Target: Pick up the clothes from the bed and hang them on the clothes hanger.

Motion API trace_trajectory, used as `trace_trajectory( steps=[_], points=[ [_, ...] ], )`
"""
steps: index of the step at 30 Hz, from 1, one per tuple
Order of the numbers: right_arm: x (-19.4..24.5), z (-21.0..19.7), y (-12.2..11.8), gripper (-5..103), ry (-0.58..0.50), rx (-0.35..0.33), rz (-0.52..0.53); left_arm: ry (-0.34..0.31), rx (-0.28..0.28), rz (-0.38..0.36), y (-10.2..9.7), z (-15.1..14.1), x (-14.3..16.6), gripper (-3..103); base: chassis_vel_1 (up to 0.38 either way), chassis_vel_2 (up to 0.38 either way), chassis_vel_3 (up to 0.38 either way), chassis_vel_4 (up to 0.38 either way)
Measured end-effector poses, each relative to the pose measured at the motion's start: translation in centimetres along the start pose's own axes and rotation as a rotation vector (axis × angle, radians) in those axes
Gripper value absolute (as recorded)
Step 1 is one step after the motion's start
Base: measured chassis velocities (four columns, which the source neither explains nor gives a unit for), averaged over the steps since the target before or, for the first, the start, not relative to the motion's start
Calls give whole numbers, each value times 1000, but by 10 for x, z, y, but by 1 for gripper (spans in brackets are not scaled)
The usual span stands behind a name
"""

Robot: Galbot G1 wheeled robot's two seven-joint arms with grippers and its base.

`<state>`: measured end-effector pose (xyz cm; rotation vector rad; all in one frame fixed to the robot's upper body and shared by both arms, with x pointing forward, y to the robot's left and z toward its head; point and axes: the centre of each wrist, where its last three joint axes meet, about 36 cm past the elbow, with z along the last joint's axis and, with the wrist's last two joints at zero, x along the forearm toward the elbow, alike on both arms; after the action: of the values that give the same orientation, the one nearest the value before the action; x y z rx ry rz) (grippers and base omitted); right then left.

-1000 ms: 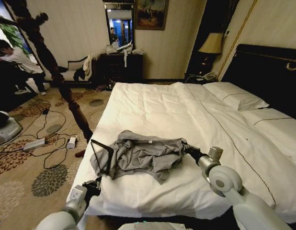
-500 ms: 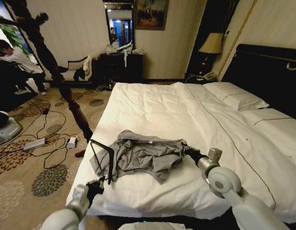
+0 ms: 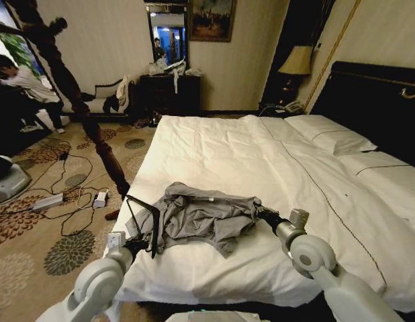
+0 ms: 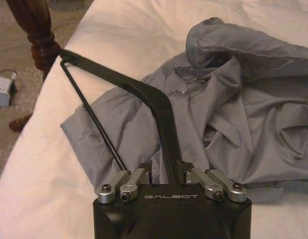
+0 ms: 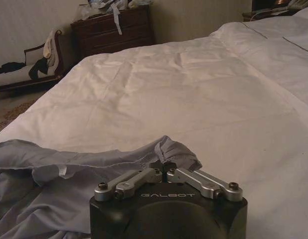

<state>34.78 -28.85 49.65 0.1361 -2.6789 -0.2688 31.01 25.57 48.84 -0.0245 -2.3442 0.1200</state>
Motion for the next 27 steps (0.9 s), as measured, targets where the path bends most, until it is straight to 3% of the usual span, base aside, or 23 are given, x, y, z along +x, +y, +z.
trace_trajectory(
  steps=[7,19,27],
  points=[
    [-2,3,-2,0,11,-1,3,24,45,-2,6,-9,-4,21,0,0,0,0],
    [-4,3,-3,0,20,-6,3,65,108,-10,13,-12,-32,19,0,0,0,0],
    [-5,5,-3,0,21,-9,5,62,108,9,11,-23,-42,17,0,0,0,0]
  ],
)
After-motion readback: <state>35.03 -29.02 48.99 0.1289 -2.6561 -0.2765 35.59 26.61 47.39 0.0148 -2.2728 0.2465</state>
